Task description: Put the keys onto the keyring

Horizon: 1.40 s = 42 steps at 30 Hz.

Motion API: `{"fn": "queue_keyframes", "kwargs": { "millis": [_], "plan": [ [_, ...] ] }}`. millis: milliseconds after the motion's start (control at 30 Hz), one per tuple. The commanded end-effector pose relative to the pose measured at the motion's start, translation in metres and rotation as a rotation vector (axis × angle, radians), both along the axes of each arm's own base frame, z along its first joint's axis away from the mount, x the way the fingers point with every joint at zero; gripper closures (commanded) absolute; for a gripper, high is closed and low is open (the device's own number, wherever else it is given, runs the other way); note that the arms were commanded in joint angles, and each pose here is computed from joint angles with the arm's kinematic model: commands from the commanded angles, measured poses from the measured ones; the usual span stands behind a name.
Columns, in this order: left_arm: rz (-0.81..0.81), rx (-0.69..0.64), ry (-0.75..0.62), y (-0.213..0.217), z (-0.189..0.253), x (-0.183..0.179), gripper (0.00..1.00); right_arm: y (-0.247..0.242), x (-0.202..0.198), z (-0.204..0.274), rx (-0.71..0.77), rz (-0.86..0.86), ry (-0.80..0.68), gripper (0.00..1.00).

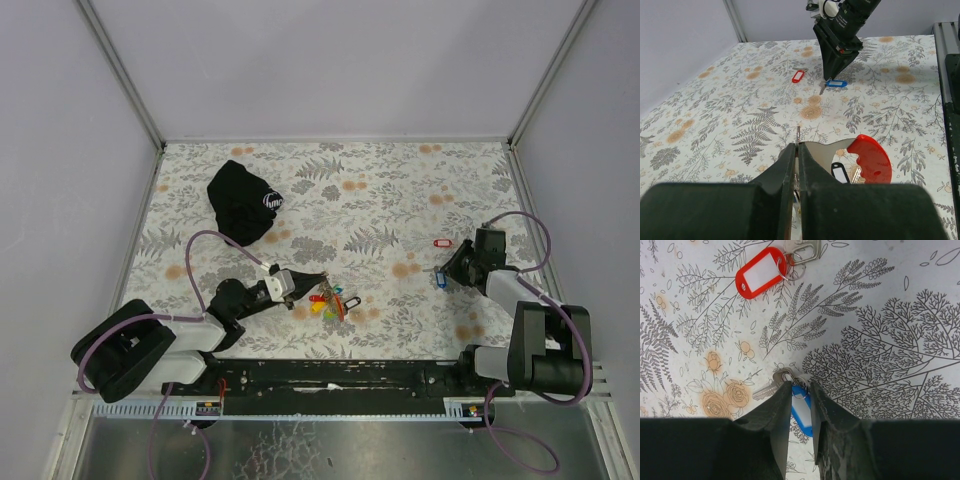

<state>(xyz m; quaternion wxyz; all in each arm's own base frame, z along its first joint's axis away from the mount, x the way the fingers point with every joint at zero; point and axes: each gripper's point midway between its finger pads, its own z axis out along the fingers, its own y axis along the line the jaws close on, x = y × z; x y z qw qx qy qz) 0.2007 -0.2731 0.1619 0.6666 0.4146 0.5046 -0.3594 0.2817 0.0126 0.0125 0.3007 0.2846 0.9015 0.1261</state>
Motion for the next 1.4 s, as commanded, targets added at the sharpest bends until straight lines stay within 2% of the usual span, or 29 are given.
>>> {"fn": "queue_keyframes", "kwargs": {
  "millis": [0, 133, 233, 433, 533, 700, 1000, 1233, 1367],
  "plan": [
    [-0.026, -0.017, -0.025, -0.006, 0.01, -0.001, 1.0, 0.001, 0.007, 0.001, 0.013, 0.003, -0.026, 0.72],
    [-0.026, -0.015, -0.023, -0.006, 0.01, -0.001, 1.0, 0.004, 0.008, -0.002, 0.019, 0.033, -0.026, 0.76],
    [-0.028, -0.016, -0.021, -0.007, 0.011, -0.001, 1.0, 0.008, 0.012, 0.001, 0.029, 0.07, -0.041, 0.89],
    [-0.03, -0.017, -0.018, -0.007, 0.012, -0.002, 1.0, 0.031, 0.025, 0.024, 0.101, 0.208, -0.138, 1.0],
    [-0.03, -0.021, -0.017, -0.007, 0.013, -0.002, 1.0, 0.047, 0.031, 0.042, 0.129, 0.296, -0.22, 1.0],
    [-0.025, -0.028, -0.019, -0.006, 0.015, -0.002, 1.0, 0.09, 0.035, 0.065, 0.067, 0.527, -0.325, 1.0],
    [-0.013, -0.037, -0.02, -0.004, 0.017, -0.001, 1.0, 0.157, 0.017, 0.102, -0.004, 0.849, -0.583, 1.0],
    [-0.004, -0.045, -0.018, -0.003, 0.019, 0.0, 1.0, 0.19, -0.003, 0.133, -0.049, 0.977, -0.861, 1.0],
    [-0.002, -0.047, -0.016, -0.003, 0.019, 0.0, 1.0, 0.2, -0.014, 0.141, -0.026, 1.012, -0.956, 1.0]
  ]
}}
